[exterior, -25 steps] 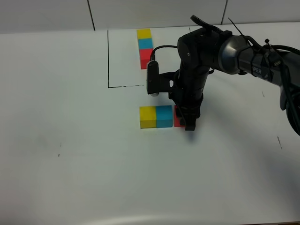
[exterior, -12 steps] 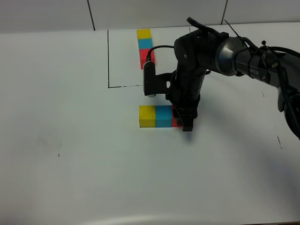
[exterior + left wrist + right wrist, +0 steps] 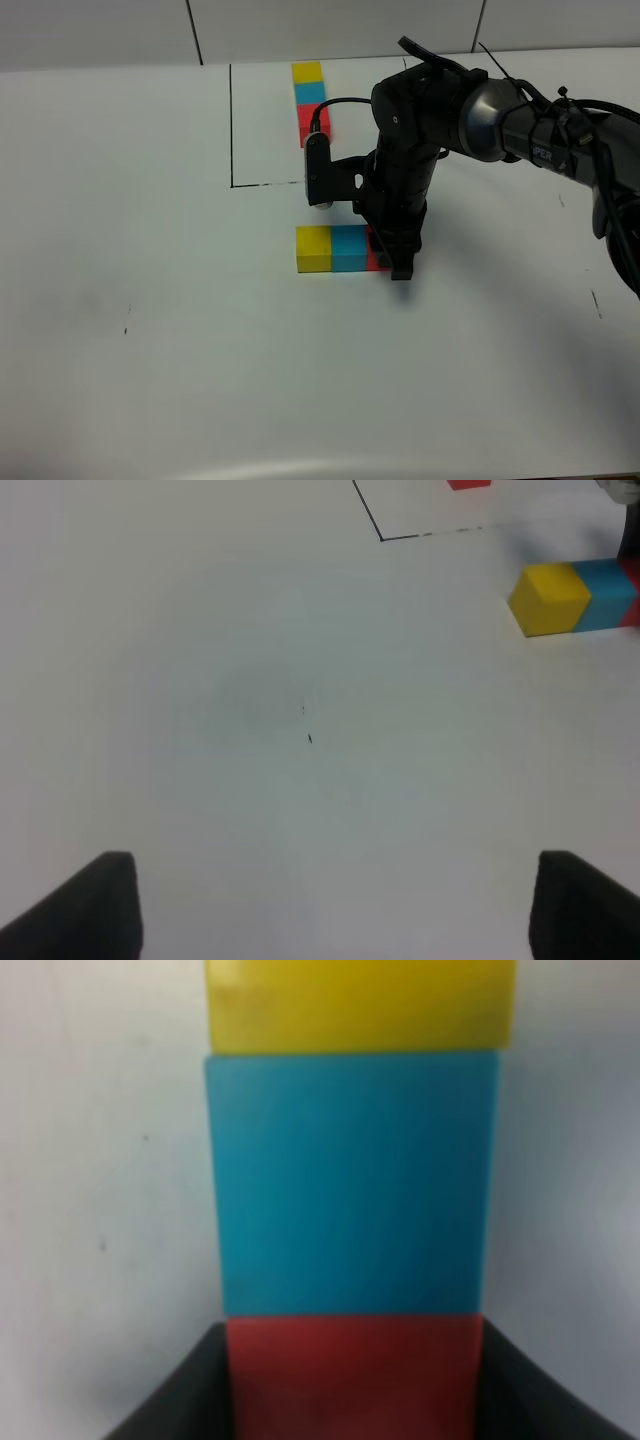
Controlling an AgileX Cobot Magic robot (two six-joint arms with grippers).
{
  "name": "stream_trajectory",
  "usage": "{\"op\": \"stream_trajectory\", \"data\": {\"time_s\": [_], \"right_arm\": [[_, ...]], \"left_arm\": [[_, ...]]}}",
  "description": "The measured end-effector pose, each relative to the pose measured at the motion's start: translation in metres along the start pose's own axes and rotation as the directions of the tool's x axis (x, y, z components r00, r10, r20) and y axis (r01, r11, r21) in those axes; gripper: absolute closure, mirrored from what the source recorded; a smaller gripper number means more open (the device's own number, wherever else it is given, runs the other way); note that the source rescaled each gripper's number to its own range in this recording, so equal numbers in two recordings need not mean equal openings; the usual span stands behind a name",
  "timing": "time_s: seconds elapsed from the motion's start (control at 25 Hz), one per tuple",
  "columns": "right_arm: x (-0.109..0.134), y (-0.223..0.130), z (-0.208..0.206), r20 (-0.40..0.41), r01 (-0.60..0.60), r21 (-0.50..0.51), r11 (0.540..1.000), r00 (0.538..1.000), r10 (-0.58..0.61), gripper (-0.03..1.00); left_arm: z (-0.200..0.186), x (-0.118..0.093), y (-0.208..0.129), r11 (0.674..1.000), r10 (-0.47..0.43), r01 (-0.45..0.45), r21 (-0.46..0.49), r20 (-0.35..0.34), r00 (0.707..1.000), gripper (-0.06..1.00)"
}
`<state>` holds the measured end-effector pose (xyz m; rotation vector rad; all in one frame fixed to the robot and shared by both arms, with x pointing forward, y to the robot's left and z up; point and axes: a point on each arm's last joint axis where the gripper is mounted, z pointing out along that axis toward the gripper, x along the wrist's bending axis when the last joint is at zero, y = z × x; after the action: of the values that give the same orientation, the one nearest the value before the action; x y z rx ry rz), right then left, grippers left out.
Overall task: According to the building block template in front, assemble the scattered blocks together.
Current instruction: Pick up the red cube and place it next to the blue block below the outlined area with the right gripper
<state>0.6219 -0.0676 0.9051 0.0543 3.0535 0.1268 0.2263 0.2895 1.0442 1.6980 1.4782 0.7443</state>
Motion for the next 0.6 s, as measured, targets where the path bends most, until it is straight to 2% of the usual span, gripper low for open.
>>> {"op": "stream_trajectory", "data": {"time_s": [0.6], "right_arm": [[0.0000, 0.0001, 0.0000, -0.001, -0.004, -0.001, 1.000, 1.000, 0.004, 0.94]], "left_arm": [[0.0000, 0.0000, 0.0000, 1.000, 0.000, 0.000, 0.000, 0.000, 1.000, 0.28]]}}
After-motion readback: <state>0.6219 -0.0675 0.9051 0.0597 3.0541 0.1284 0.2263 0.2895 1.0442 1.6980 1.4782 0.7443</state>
